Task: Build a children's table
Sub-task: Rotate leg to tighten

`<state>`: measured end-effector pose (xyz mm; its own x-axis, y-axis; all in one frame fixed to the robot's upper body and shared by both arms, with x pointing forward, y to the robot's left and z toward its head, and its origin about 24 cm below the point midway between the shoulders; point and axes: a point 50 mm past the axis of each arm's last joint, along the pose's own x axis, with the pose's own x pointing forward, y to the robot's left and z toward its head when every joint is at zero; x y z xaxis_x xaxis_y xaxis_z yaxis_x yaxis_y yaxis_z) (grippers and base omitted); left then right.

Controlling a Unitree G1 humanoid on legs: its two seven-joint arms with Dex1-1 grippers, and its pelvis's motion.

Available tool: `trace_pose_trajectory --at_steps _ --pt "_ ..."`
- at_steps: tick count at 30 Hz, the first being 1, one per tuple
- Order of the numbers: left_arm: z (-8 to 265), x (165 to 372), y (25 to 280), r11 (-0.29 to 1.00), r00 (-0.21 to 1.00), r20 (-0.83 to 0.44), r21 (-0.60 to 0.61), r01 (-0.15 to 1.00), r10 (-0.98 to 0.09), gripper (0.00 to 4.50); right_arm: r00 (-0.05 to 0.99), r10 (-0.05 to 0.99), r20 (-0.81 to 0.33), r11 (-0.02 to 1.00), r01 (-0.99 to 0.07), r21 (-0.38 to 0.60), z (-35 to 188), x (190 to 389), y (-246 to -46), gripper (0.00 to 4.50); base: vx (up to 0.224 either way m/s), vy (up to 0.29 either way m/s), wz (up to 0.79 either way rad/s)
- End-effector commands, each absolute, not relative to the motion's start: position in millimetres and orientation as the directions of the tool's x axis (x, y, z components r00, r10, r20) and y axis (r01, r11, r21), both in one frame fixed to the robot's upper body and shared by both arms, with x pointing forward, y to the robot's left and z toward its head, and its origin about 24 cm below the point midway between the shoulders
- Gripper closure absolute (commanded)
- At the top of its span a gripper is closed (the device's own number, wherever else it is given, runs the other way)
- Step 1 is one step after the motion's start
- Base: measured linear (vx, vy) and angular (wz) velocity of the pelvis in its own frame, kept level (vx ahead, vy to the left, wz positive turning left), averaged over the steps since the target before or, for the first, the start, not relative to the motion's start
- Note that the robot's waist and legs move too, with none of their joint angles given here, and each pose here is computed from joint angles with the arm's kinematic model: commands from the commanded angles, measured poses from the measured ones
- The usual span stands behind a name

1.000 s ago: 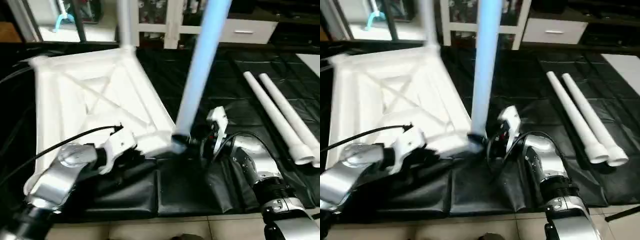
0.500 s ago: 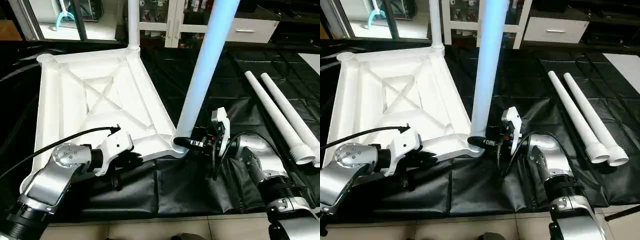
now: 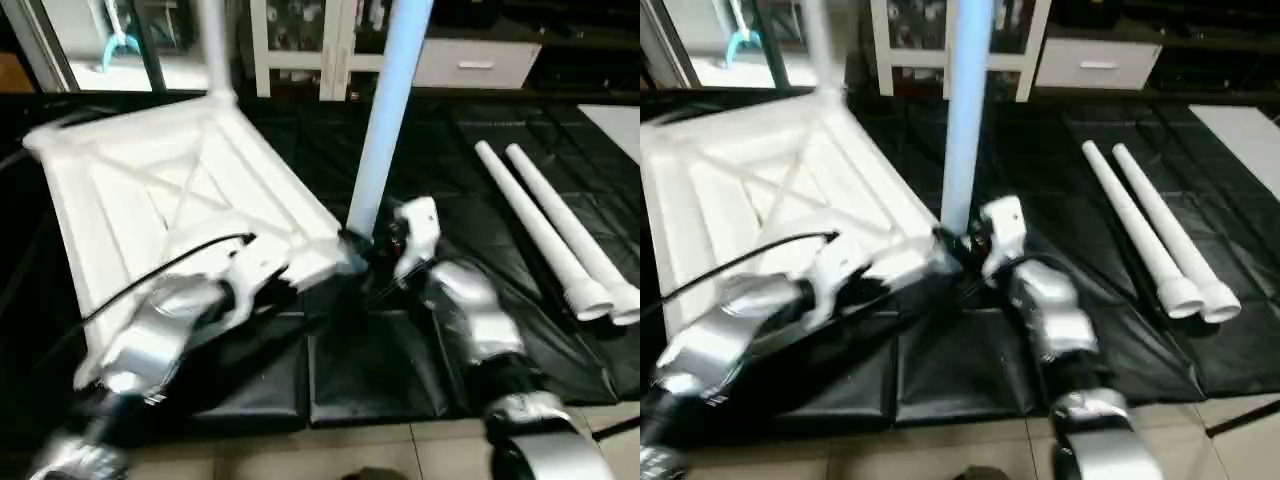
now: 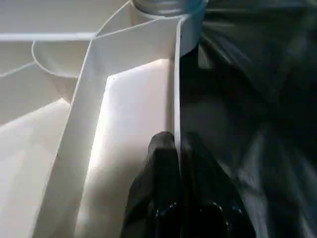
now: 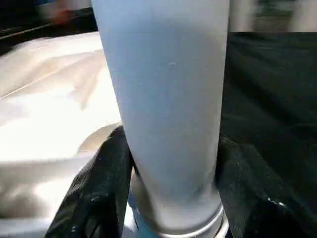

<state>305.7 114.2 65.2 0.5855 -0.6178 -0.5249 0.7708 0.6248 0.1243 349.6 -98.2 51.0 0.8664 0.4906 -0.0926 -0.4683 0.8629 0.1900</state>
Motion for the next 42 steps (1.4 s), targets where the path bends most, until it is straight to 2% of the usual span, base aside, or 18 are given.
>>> trace_pose_trajectory --at_steps 1,4,7,9,11,12,15,16,20,23,27,29,32,34,36,42 --pt "48.8 306.4 93.5 0.659 0.574 -0.564 0.068 0.749 -0.593 4.5 0.851 0.382 -0.36 0.916 -0.297 0.27 -4.0 329.3 -93.2 2.44 0.0 0.0 0.0" --pt "55.0 310.9 73.2 0.646 0.565 -0.539 0.05 0.761 -0.624 4.5 0.839 0.435 -0.329 0.889 -0.34 0.307 -1.6 326.5 -68.2 2.44 0.0 0.0 0.0" --pt "57.1 310.5 71.6 0.624 0.554 -0.535 0.063 0.779 -0.638 4.5 0.823 0.514 -0.243 0.846 -0.44 0.303 10.9 329.9 -59.9 2.44 0.0 0.0 0.0" --pt "55.3 306.3 80.6 0.575 0.53 -0.529 0.094 0.813 -0.662 4.5 0.791 0.598 -0.129 0.777 -0.532 0.337 25.0 333.6 -65.6 2.44 0.0 0.0 0.0" --pt "52.3 300.6 88.9 0.551 0.496 -0.547 0.074 0.831 -0.674 4.5 0.746 0.662 -0.073 0.729 -0.618 0.294 33.7 334.3 -72.6 2.44 0.0 0.0 0.0" --pt "51.7 299.6 90.4 0.547 0.489 -0.551 0.069 0.834 -0.676 4.5 0.737 0.673 -0.066 0.721 -0.633 0.283 35.2 334.3 -73.8 1.88 0.0 0.0 0.0" --pt "47.9 283.7 109.0 0.449 0.403 -0.57 0.066 0.891 -0.716 4.5 0.641 0.767 -0.016 0.629 -0.747 0.216 47.4 333.7 -96.8 1.68 0.0 0.0 0.0" --pt "47.6 274.0 121.1 0.384 0.36 -0.567 0.082 0.92 -0.741 4.5 0.569 0.822 -0.026 0.566 -0.81 0.153 51.8 331.7 -112.6 1.53 0.0 0.0 0.0" --pt "46.5 261.3 147.2 0.347 0.321 -0.595 0.075 0.935 -0.737 4.5 0.47 0.882 -0.028 0.47 -0.876 0.108 61.8 328.8 -137.3 1.24 0.0 0.0 0.0" --pt "47.7 259.1 158.1 0.36 0.327 -0.606 0.071 0.93 -0.725 4.5 0.448 0.894 -0.027 0.448 -0.889 0.092 66.5 329.3 -144.8 0.96 0.0 0.0 0.0" --pt "48.4 259.3 164.5 0.375 0.346 -0.609 0.085 0.923 -0.714 4.5 0.402 0.916 -0.022 0.402 -0.911 0.095 68.2 327.3 -146.0 0.96 0.0 0.0 0.0" --pt "48.8 259.4 165.9 0.38 0.352 -0.604 0.087 0.921 -0.715 4.5 0.383 0.924 -0.009 0.381 -0.918 0.11 67.6 326.3 -145.0 1.3 0.0 0.0 0.0" --pt "49.5 259.0 165.3 0.379 0.351 -0.598 0.085 0.922 -0.721 4.5 0.374 0.927 0.007 0.37 -0.919 0.14 66.3 325.8 -143.1 1.35 0.0 0.0 0.0" --pt "49.5 258.3 165.0 0.376 0.347 -0.597 0.081 0.923 -0.723 4.5 0.367 0.93 0.009 0.361 -0.92 0.152 64.7 324.9 -141.1 1.74 0.0 0.0 0.0" --pt "49.4 258.1 165.1 0.376 0.346 -0.597 0.079 0.923 -0.724 4.5 0.36 0.933 0.008 0.355 -0.922 0.155 63.9 324.1 -140.1 1.75 0.0 0.0 0.0" --pt "49.0 258.4 164.9 0.377 0.344 -0.6 0.075 0.923 -0.722 4.5 0.379 0.925 0.003 0.373 -0.912 0.17 60.2 323.6 -138.8 2.23 0.0 0.0 0.0"
